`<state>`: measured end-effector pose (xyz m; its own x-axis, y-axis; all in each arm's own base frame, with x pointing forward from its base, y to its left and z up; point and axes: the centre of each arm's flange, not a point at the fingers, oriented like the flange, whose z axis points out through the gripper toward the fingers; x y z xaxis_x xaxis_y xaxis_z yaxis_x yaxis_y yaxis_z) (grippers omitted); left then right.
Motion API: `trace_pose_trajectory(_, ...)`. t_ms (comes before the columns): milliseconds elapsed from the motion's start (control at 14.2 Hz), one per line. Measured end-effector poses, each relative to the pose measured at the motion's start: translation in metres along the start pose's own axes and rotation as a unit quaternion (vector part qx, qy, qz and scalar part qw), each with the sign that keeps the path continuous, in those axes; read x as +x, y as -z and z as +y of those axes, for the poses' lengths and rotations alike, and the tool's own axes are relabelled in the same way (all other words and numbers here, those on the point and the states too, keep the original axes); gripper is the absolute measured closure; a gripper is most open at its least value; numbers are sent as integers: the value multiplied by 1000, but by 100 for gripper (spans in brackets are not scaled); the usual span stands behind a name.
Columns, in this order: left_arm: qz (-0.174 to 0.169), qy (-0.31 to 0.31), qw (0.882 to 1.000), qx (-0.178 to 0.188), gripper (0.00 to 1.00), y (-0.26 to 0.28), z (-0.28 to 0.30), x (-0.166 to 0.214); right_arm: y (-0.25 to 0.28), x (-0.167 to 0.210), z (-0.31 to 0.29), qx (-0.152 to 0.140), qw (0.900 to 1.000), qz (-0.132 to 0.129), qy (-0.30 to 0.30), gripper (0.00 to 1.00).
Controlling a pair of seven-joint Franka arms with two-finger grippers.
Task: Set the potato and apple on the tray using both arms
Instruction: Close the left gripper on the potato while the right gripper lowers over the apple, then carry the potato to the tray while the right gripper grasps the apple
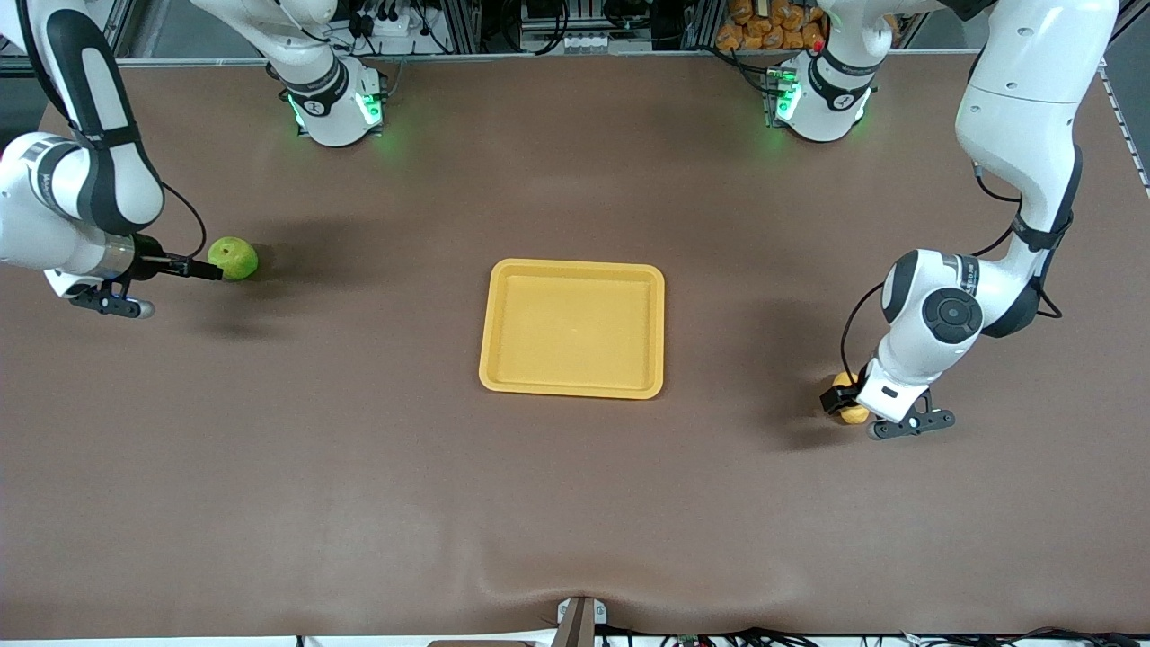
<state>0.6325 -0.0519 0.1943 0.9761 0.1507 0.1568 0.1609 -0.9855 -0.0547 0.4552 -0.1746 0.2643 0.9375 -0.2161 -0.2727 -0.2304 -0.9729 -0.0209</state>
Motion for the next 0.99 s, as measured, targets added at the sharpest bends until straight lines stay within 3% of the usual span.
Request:
trace_pose_trajectory(283,-6,0,1000,1,0,-5,-1,-5,-18,-8,-1,0,1000,-1,0,0)
trace_pose_trajectory(353,-6,1,1000,1,6,-5,-1,-5,-22,-10,-1,-2,1000,-5,2,0)
trace_pose_trajectory(636,-6,9,1000,1,47,-4,0,-4,-33,-18,2,-16,1000,-20,12,0)
trace_pose_trajectory(989,18,15,1000,-8,47,11,6,11,-46,-22,6,-16,999,-29,9,0)
